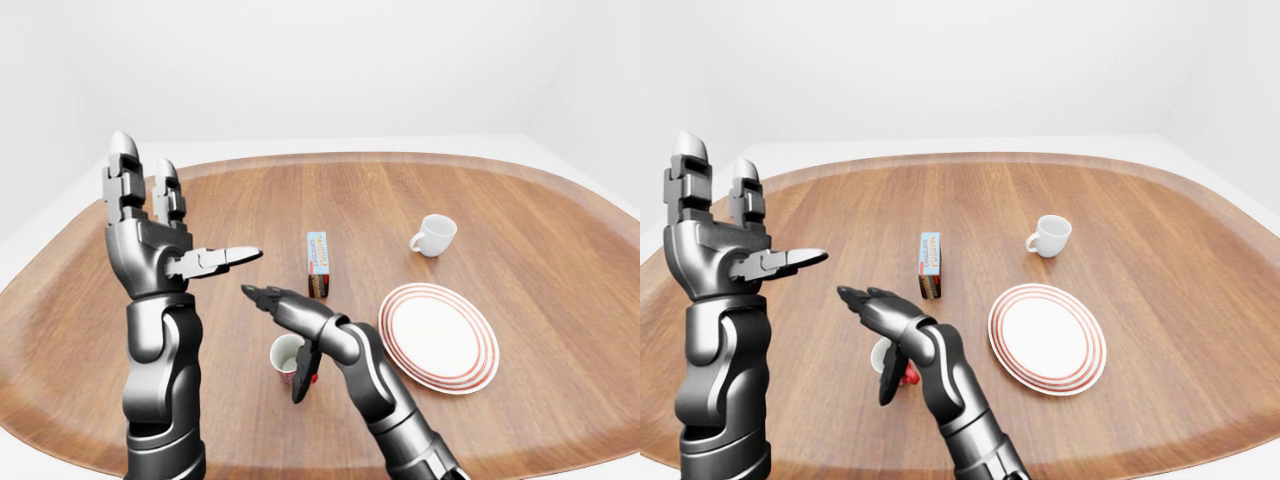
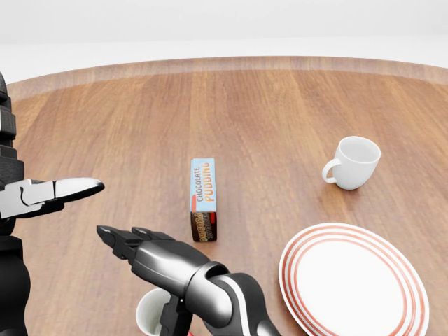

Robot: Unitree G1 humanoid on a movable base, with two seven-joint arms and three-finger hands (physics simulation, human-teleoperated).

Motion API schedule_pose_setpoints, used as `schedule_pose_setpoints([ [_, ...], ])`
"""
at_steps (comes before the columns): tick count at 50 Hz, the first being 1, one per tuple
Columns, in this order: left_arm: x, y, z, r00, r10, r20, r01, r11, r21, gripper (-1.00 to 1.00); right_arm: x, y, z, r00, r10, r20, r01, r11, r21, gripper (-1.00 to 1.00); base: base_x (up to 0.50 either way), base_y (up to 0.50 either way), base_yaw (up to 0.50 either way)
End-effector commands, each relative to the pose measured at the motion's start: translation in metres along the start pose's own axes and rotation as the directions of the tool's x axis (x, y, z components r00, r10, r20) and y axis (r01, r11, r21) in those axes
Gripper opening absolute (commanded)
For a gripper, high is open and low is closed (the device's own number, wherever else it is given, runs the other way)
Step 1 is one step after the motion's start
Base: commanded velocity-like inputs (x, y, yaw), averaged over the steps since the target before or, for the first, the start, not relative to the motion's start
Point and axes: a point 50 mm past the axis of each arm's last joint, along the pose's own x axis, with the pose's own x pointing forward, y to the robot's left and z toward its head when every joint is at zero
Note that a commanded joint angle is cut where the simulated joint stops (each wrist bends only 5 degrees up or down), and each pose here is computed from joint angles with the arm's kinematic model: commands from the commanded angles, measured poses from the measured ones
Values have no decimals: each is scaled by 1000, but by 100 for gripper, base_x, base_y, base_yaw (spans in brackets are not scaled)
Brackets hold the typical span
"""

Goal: Pick up the red mug and put it on the plate

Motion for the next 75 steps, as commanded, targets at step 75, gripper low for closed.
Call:
schedule_pose_setpoints([
  [75, 0, 0, 4, 1000, 3, 16, -3, 1000, -11, 99, 35, 22, -79, 944, 148, -296, -105, 982, 156, 100, 0, 0, 0],
])
